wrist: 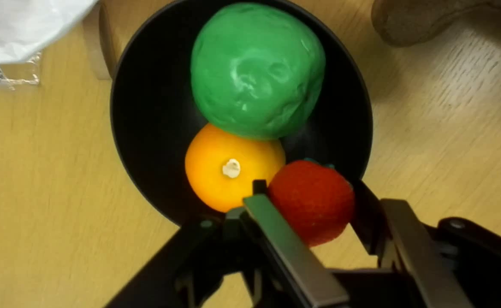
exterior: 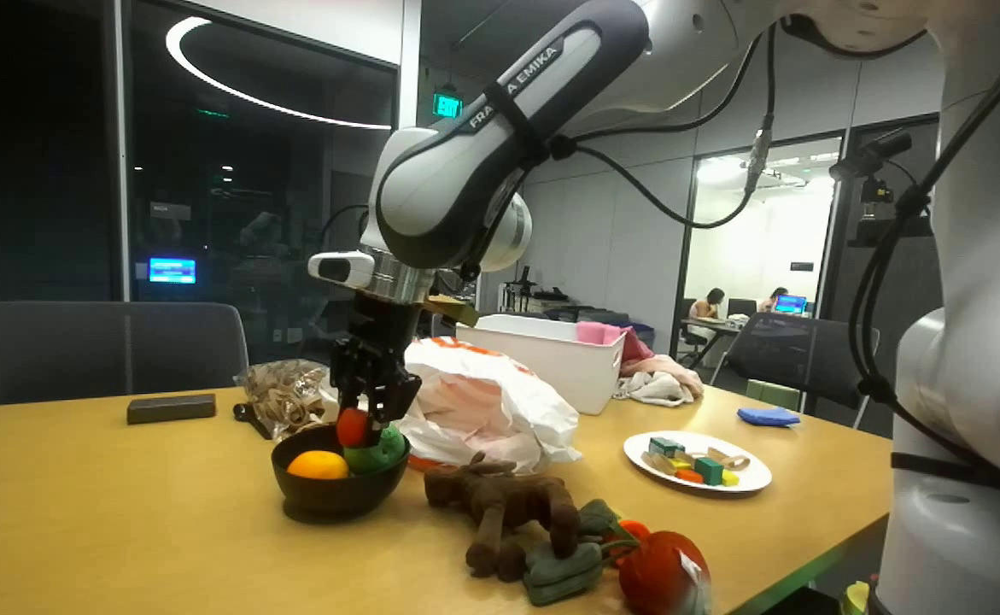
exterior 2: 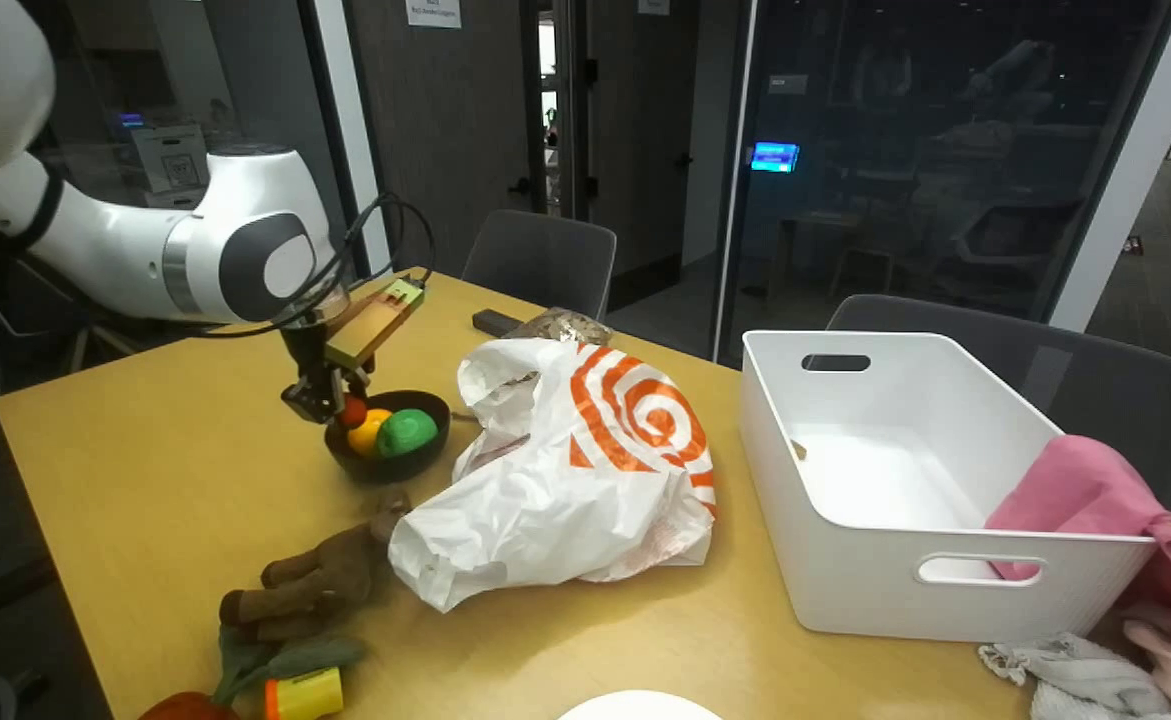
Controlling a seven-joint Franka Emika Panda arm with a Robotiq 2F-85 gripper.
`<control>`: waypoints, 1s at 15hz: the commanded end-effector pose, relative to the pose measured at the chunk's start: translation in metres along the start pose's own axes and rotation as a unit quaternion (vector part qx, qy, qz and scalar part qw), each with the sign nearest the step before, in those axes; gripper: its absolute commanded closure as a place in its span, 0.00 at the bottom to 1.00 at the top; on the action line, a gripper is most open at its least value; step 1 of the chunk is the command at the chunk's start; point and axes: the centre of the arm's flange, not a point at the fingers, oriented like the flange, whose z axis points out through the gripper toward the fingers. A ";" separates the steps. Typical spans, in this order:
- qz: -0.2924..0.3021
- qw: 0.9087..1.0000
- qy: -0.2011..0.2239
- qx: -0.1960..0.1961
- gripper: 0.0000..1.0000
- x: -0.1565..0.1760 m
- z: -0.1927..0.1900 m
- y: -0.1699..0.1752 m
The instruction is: Remove the objects from the plastic bag, place the stuffed toys on the table and place the fruits inside the black bowl
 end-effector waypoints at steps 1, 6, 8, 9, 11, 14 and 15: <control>-0.001 1.000 -0.022 -0.011 0.76 0.007 0.015 0.019; 0.004 0.999 -0.040 -0.004 0.26 0.007 0.032 0.025; 0.007 0.999 -0.041 -0.003 0.18 0.008 0.032 0.026; 0.008 0.999 -0.040 -0.003 0.12 0.009 0.030 0.026; 0.010 0.999 -0.034 0.002 0.00 0.010 0.019 0.023; 0.032 0.999 -0.038 0.020 0.00 0.012 -0.006 0.023; 0.044 0.998 -0.039 0.029 0.00 0.012 -0.015 0.024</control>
